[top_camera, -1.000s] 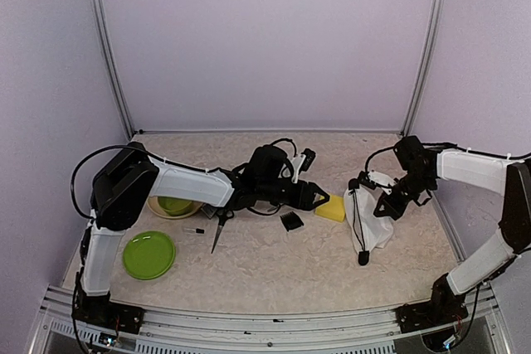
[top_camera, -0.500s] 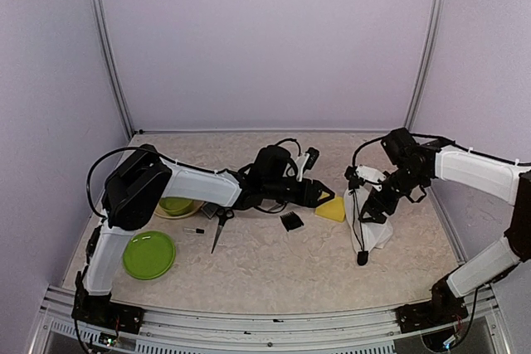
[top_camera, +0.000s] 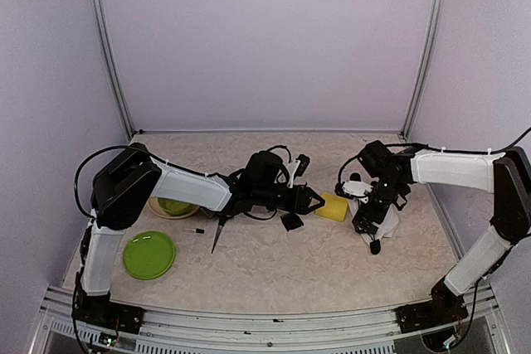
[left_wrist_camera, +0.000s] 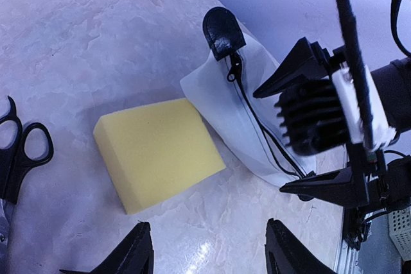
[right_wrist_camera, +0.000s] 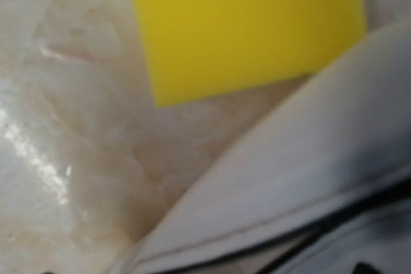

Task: Sort the hair-cutting tools

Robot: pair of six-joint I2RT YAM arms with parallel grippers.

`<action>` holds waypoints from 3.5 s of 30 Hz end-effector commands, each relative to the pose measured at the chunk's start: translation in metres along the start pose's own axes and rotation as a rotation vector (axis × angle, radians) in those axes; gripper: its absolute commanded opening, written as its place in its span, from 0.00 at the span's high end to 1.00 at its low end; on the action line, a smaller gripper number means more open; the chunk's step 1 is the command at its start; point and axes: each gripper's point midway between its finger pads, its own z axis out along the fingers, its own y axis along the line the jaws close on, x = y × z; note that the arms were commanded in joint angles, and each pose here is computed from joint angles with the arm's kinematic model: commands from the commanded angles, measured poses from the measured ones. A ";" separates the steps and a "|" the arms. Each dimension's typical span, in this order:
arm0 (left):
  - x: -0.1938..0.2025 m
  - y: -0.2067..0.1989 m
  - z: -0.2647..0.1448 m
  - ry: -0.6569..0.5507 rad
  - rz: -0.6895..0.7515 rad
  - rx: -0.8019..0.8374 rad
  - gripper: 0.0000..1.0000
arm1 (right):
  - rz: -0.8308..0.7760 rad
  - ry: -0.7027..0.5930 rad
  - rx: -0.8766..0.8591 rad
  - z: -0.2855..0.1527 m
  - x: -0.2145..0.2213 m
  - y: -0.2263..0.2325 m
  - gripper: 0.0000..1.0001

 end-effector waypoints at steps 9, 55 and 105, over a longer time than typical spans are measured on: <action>-0.018 -0.011 -0.014 -0.047 0.030 -0.002 0.41 | -0.159 0.011 0.338 -0.031 0.011 -0.033 0.10; -0.011 -0.006 -0.036 -0.005 0.057 -0.080 0.41 | -0.019 -0.188 0.524 -0.081 0.019 -0.085 1.00; 0.005 0.152 -0.202 0.409 0.069 -0.867 0.31 | -0.038 -0.334 0.184 -0.079 -0.005 -0.041 1.00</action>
